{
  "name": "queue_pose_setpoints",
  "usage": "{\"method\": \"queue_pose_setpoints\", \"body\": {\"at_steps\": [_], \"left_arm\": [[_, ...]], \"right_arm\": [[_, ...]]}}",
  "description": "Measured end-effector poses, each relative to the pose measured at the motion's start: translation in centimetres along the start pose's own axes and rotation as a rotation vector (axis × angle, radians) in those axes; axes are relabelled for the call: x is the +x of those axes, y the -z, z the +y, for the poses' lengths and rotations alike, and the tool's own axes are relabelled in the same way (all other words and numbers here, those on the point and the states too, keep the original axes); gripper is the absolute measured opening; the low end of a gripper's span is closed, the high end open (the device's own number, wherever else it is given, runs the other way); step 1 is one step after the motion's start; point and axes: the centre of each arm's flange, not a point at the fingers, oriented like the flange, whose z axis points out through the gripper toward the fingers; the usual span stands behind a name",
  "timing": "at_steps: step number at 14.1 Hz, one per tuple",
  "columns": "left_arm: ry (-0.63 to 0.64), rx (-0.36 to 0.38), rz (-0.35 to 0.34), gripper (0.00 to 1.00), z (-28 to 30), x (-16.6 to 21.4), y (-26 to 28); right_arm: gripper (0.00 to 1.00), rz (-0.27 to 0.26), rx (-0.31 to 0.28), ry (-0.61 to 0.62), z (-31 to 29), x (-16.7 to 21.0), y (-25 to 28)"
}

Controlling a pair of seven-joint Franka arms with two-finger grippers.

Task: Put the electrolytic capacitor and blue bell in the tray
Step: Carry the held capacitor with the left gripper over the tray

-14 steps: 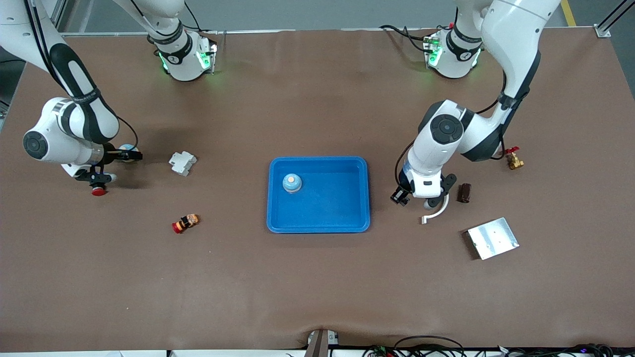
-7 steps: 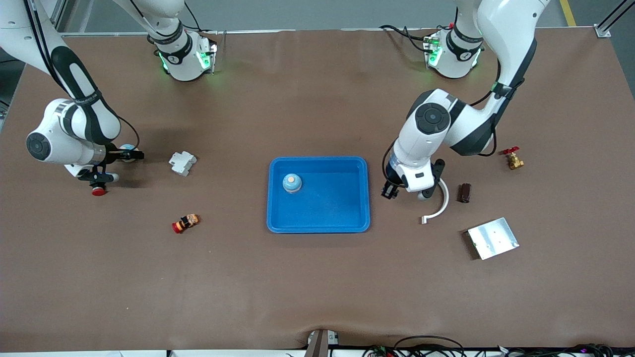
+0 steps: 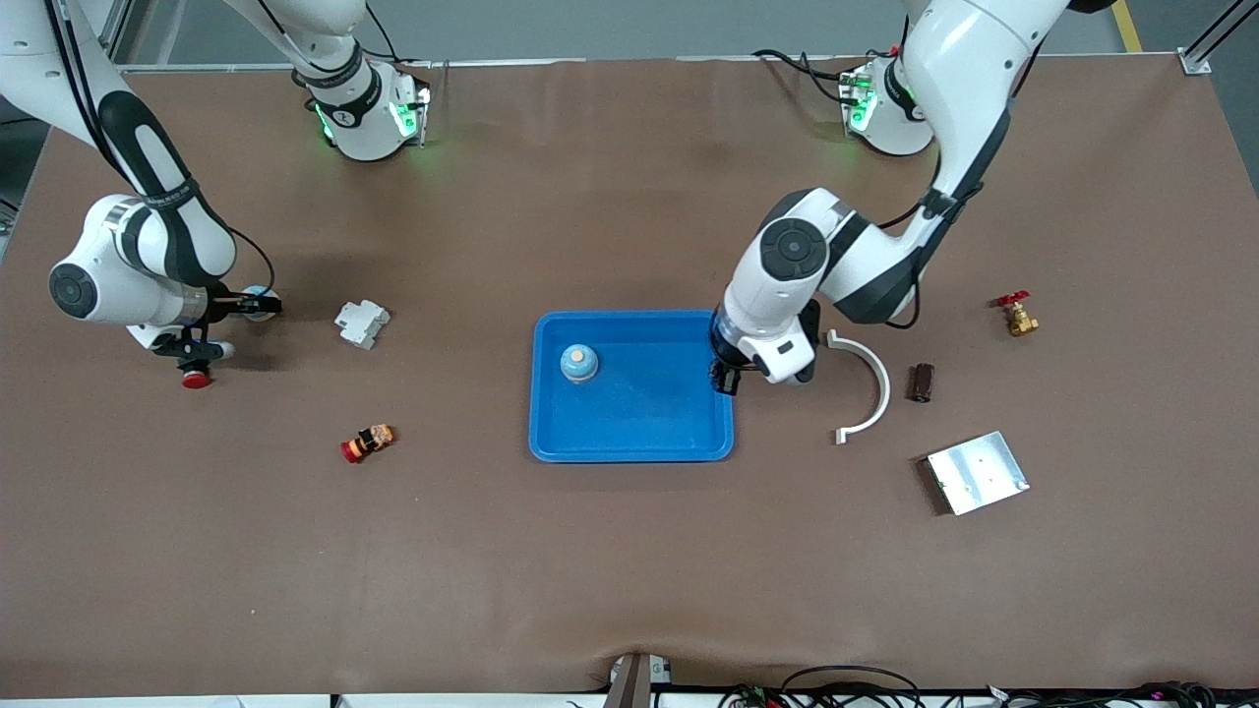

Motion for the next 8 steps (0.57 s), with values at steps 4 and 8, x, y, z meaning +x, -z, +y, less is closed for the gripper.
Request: {"method": "queue_pose_setpoints", "body": {"at_steps": [4,8], "left_arm": [[0.059,0.021,0.001,0.34,-0.5,-1.0,-1.1],[0.083,0.059,0.008,0.34,-2.2,-3.2,-3.6]], "right_arm": [[0.68,-0.027,0.005,0.033,0.1,0.0,0.3],[0.68,-0.065,0.005,0.043,0.1,1.6,4.4]]}}
